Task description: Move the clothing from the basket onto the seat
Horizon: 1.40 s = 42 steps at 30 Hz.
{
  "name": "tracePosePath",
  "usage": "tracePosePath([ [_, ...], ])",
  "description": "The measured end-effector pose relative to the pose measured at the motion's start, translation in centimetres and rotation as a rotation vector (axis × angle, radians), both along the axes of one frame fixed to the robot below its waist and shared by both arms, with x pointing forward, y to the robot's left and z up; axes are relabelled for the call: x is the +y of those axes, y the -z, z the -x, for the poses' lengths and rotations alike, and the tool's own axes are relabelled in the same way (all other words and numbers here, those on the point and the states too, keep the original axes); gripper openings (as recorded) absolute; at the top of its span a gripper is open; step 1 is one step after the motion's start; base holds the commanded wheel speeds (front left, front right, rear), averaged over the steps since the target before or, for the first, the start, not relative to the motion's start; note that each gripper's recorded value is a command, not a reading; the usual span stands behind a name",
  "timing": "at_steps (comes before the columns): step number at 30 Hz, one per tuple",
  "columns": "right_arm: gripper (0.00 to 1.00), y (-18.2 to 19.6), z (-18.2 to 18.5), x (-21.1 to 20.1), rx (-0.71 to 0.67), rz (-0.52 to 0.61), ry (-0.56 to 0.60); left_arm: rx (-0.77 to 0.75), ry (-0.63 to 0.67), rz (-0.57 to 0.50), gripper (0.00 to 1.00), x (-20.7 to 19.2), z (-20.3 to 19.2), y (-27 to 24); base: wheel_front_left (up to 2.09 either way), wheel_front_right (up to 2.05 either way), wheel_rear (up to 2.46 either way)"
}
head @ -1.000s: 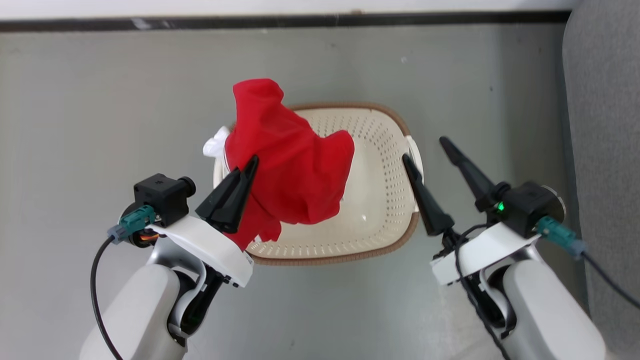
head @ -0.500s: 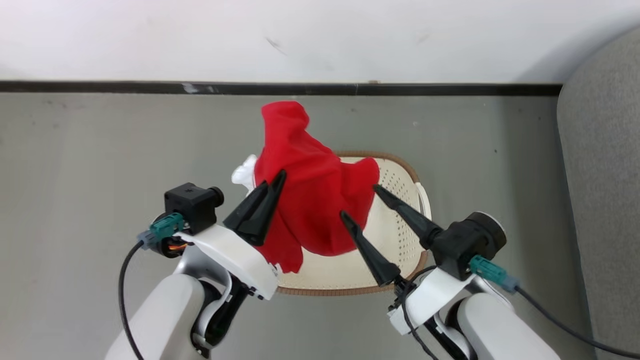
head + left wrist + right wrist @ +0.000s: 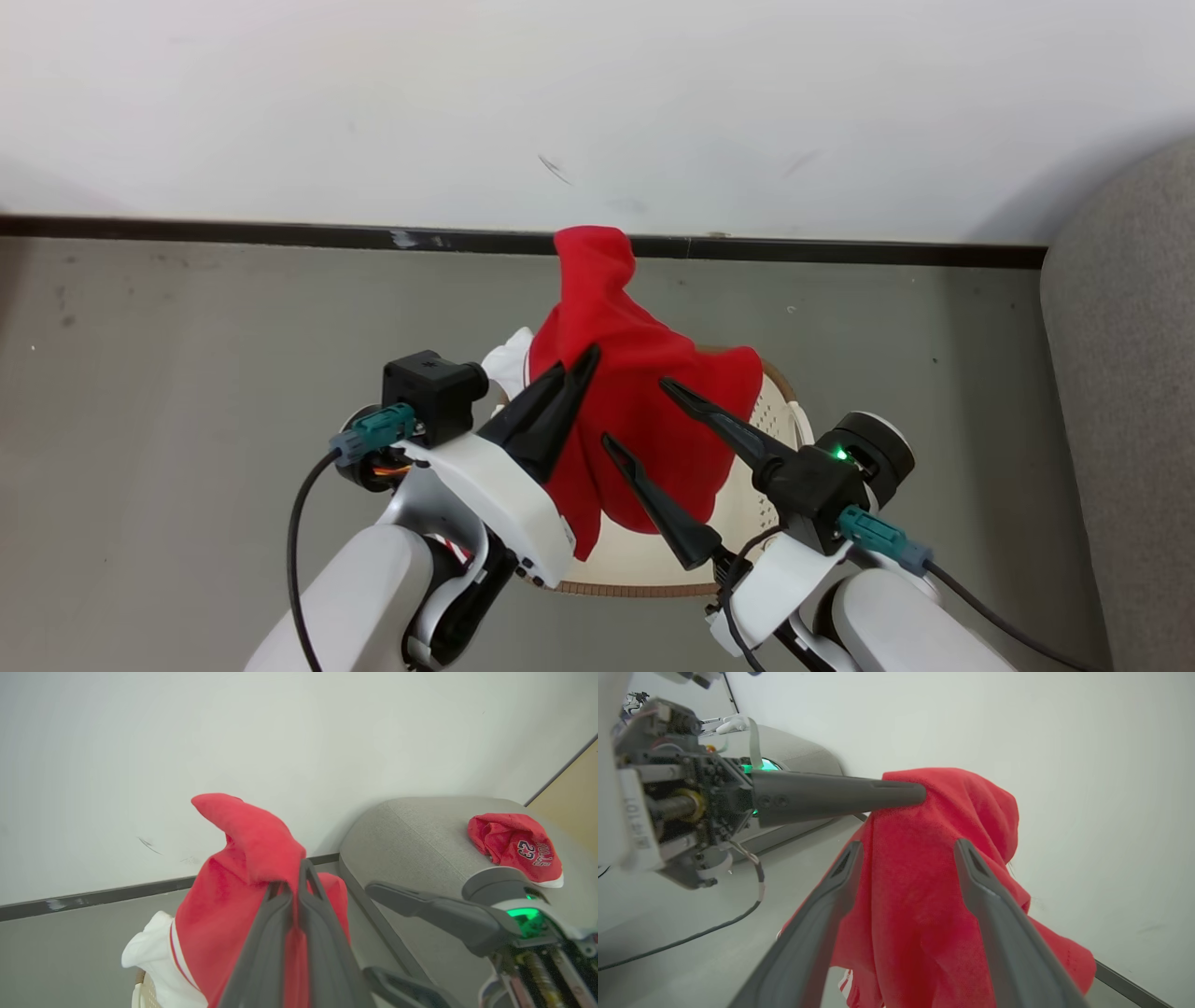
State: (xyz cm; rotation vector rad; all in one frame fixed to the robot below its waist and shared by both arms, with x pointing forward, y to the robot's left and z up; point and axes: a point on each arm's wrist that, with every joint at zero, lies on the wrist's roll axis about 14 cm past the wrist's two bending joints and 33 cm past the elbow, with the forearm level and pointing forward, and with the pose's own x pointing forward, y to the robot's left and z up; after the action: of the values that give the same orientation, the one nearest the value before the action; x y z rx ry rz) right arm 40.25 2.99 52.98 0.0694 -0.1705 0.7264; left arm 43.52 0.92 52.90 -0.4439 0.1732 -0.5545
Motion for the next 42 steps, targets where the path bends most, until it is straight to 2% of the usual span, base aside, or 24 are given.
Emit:
tracePosePath([
  [12,1.00,-1.0,0.9,-0.8,-0.031,0.014,0.024,-0.038,0.092,0.009,0.00,-2.3,3.2,-3.1,0.00,0.00,0.00],
  [22,1.00,-1.0,1.7,-0.9,-0.027,0.014,0.025,-0.026,0.165,0.087,0.00,-3.9,5.7,-5.2,0.00,0.00,0.00],
  [23,0.83,-0.9,1.8,-0.9,-0.023,0.014,0.024,-0.018,0.176,0.096,0.00,-4.1,6.0,-5.3,0.00,0.00,0.00],
  [24,0.50,-0.9,1.9,-0.9,-0.021,0.015,0.023,-0.010,0.185,0.105,0.00,-4.2,6.3,-5.3,0.00,0.00,0.00],
  [25,0.39,-0.9,2.0,-0.9,-0.021,0.015,0.023,-0.002,0.192,0.113,0.00,-4.4,6.5,-5.3,0.00,0.00,0.00],
  [26,0.22,-0.9,2.1,-0.8,-0.022,0.014,0.022,0.004,0.196,0.116,0.00,-4.4,6.7,-5.3,0.00,0.00,0.00],
  [27,0.00,-1.0,2.1,-0.8,-0.023,0.013,0.022,0.006,0.194,0.118,0.00,-4.4,6.8,-5.4,0.00,0.00,0.00],
  [38,0.00,-0.7,2.2,-1.1,-0.005,-0.001,0.032,0.029,0.155,0.107,0.00,-3.5,6.5,-5.2,0.00,0.00,0.00],
  [39,0.00,-0.7,2.2,-1.2,-0.005,-0.003,0.033,0.029,0.143,0.102,0.04,-3.2,6.3,-5.1,0.00,0.00,0.00],
  [42,0.00,-0.8,2.2,-1.2,-0.006,-0.008,0.036,0.023,0.130,0.088,0.51,-2.6,6.2,-5.0,0.00,0.00,0.00],
])
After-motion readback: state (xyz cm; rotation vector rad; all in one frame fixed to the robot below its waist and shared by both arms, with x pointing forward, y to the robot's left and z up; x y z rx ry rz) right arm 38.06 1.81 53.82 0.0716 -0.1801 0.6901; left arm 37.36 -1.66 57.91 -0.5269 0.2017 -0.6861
